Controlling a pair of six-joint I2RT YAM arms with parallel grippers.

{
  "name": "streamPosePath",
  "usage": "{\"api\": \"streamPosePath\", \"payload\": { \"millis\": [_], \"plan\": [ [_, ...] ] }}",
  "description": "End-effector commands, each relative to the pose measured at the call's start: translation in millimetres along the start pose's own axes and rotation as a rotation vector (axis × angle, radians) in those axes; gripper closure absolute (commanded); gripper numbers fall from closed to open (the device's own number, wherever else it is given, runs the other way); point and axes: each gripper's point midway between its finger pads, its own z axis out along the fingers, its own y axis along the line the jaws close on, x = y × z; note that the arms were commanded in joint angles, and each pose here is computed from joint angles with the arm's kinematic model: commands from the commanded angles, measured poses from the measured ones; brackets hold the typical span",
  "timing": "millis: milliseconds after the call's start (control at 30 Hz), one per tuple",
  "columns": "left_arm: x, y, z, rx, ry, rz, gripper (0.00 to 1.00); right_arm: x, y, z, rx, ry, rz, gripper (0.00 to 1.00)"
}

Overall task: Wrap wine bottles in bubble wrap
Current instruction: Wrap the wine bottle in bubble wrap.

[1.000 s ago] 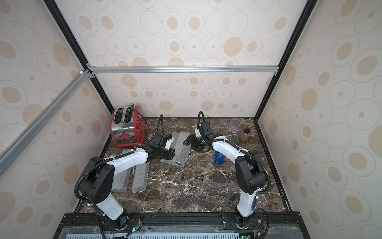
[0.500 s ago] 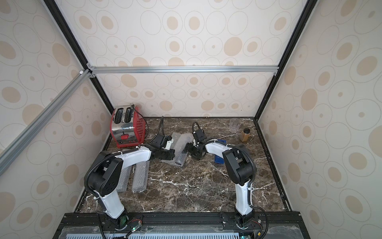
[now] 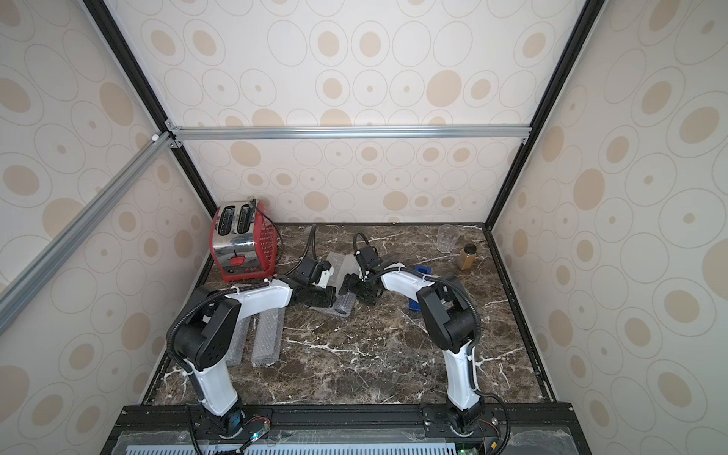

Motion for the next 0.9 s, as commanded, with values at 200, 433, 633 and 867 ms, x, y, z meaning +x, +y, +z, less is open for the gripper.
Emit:
{"api": "streamPosePath", "payload": {
  "millis": [200,433,633,867],
  "plan": [
    [1.3,-16.4,-3.1,0.035,0.001,-0.024,0.84,20.2,-38.4,11.2,0.227,0.065,-0.021,0.32],
    [-8.2,-21.5,-33.1,0.048,-0.070,-0.025,0.52,20.4,-51.4,-5.0,0.338,0.110,-0.132,0.40],
    [-29.2,-16.1,-45.4,0.060,-0.125,-0.056,0.74,23.0,-49.7,-8.6,0.306,0.160,-0.172,0.41],
    [-43.0,-21.1,-11.4,0.094,-0.045,-0.063,0.81,20.1,-39.3,-8.9,0.238,0.166,-0.169,0.40]
  ]
}}
